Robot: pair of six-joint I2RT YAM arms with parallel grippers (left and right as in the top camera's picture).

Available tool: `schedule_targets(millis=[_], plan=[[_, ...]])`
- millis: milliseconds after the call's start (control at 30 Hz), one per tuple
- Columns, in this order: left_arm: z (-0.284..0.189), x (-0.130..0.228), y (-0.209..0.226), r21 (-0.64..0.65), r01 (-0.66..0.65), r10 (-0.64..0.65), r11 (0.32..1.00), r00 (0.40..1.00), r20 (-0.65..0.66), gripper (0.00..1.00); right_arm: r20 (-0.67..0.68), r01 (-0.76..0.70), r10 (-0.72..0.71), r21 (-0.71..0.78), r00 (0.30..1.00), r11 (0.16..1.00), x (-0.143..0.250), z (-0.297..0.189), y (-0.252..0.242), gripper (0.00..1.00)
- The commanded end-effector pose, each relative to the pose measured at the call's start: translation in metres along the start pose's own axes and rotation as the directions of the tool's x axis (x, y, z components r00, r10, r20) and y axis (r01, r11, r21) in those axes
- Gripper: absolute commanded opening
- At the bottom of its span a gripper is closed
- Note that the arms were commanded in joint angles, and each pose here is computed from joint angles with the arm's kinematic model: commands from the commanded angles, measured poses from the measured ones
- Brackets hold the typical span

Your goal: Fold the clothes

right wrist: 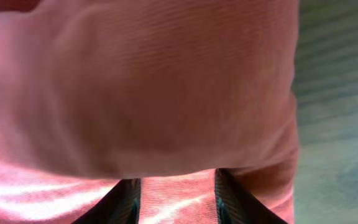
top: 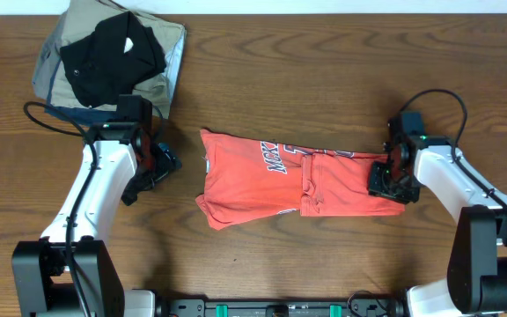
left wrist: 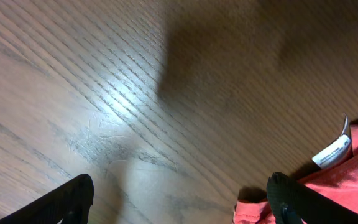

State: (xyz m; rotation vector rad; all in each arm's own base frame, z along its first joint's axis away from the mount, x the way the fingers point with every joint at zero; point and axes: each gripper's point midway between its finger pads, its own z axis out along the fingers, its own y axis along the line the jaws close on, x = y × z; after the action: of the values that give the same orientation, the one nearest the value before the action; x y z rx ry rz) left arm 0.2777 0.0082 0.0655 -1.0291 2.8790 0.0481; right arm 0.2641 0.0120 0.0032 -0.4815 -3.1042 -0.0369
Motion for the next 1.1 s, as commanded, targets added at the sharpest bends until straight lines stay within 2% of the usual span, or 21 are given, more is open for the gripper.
schedule_targets(millis=[0,100,200,333,400,500,533,567,700,833,1067], plan=[[0.005,0.003,0.004,-0.019,-0.013,0.013,1.000,1.000,-0.016,0.90,0.003,-0.052,0.052,0.044,0.999,0.998,0.000,0.002,-0.014,0.36],[0.006,0.004,0.005,-0.021,-0.014,0.013,1.000,1.000,-0.017,0.90,0.044,-0.056,0.055,0.029,0.998,0.998,-0.013,-0.014,-0.011,0.40],[0.006,0.004,0.005,-0.021,-0.023,0.023,1.000,1.000,-0.020,0.90,0.110,-0.051,0.050,0.004,0.993,0.999,-0.030,-0.042,-0.005,0.51],[0.006,0.004,0.005,-0.020,-0.047,0.047,0.999,0.999,-0.020,0.90,0.247,-0.018,0.025,-0.031,0.969,0.999,-0.061,-0.088,0.002,0.99],[0.007,0.006,0.002,-0.002,-0.071,0.071,0.997,0.997,-0.031,0.90,0.304,0.008,0.004,-0.037,0.953,0.999,-0.074,-0.108,0.004,0.99],[0.005,0.017,-0.017,0.119,-0.169,0.179,0.978,0.980,-0.080,0.91,0.355,0.032,-0.017,-0.037,0.935,0.999,-0.087,-0.127,0.001,0.99],[0.004,0.022,-0.024,0.166,-0.194,0.212,0.967,0.972,-0.097,0.91,0.368,0.021,-0.005,-0.039,0.930,0.999,-0.092,-0.131,-0.003,0.99],[0.002,0.026,-0.031,0.216,-0.227,0.254,0.950,0.961,-0.106,0.99,0.380,0.005,0.012,-0.043,0.925,0.999,-0.096,-0.134,-0.008,0.99],[-0.005,0.040,-0.051,0.359,-0.326,0.386,0.875,0.916,-0.111,0.98,0.391,-0.067,0.095,-0.083,0.916,0.994,-0.106,-0.136,-0.031,0.99],[-0.006,0.041,-0.057,0.396,-0.326,0.397,0.858,0.911,-0.109,0.98,0.379,-0.170,0.199,-0.109,0.904,0.979,-0.107,-0.136,-0.057,0.99],[0.006,0.036,-0.074,0.448,-0.316,0.402,0.836,0.909,-0.109,0.98,0.372,-0.210,0.234,-0.106,0.898,0.972,-0.106,-0.136,-0.072,0.99]])
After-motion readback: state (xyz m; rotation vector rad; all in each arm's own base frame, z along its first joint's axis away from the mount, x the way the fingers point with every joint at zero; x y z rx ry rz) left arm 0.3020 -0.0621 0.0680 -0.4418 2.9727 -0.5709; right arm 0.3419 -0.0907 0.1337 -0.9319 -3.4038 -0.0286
